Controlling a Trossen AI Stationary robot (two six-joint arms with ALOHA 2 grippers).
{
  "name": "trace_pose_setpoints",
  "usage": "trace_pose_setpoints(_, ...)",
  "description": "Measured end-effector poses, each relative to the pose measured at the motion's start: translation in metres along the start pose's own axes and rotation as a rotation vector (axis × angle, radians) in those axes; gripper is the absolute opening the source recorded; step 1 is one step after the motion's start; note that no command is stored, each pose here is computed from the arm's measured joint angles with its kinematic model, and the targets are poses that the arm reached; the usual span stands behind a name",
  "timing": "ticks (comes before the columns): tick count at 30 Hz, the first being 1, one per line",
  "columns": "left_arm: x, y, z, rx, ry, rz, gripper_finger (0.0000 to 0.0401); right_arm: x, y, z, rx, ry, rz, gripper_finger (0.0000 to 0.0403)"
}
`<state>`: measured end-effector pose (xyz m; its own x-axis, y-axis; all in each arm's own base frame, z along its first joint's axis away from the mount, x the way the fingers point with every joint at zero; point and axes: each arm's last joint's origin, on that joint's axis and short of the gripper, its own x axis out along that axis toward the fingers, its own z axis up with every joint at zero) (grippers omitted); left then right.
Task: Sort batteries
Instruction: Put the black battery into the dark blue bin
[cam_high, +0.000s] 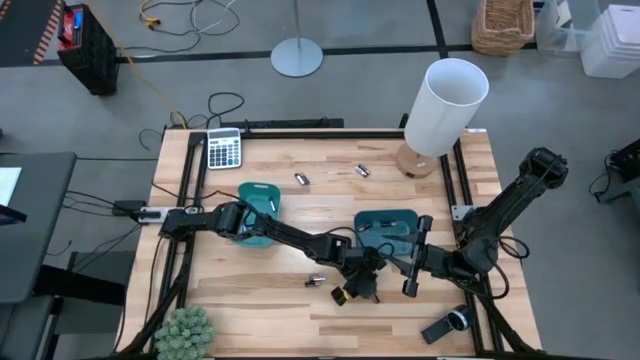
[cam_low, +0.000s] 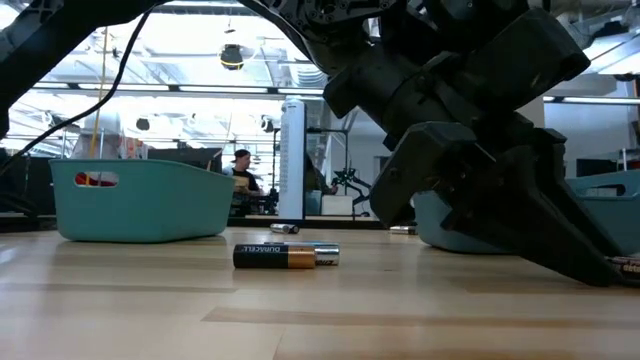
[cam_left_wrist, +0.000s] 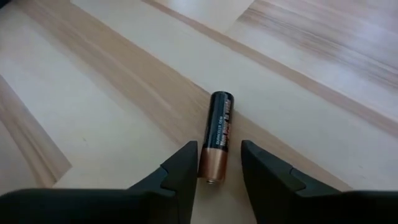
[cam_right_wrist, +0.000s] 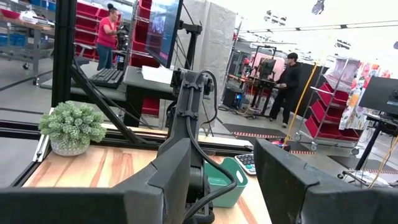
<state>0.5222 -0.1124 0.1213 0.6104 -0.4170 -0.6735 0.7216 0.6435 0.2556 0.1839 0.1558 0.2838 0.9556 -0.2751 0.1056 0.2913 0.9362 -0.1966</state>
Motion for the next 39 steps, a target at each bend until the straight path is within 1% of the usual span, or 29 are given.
trace_pose_setpoints(7,-0.0007,0.0019,-0.0015,-0.014,0.003,0.003,0.0093,0.0,0.0,-0.0001,0.0,0.0,0.0,0.0191)
trace_pose_setpoints(17,-0.0008,0.0028,-0.0024,-0.015,0.007,0.01,0.0047,0.0,0.0,0.0,0.0,0.0,0.0,0.0191)
trace_pose_setpoints(28,-0.0008,0.003,-0.0022,-0.036,0.005,0.014,0.0045,-0.0001,0.0001,-0.0001,0.002,0.0,0.0,0.0191)
trace_pose_setpoints(39,0.0005,0.0063,0.0006,-0.068,-0.035,0.055,0.0044,-0.0001,0.0002,-0.0004,-0.008,0.002,0.001,0.0191)
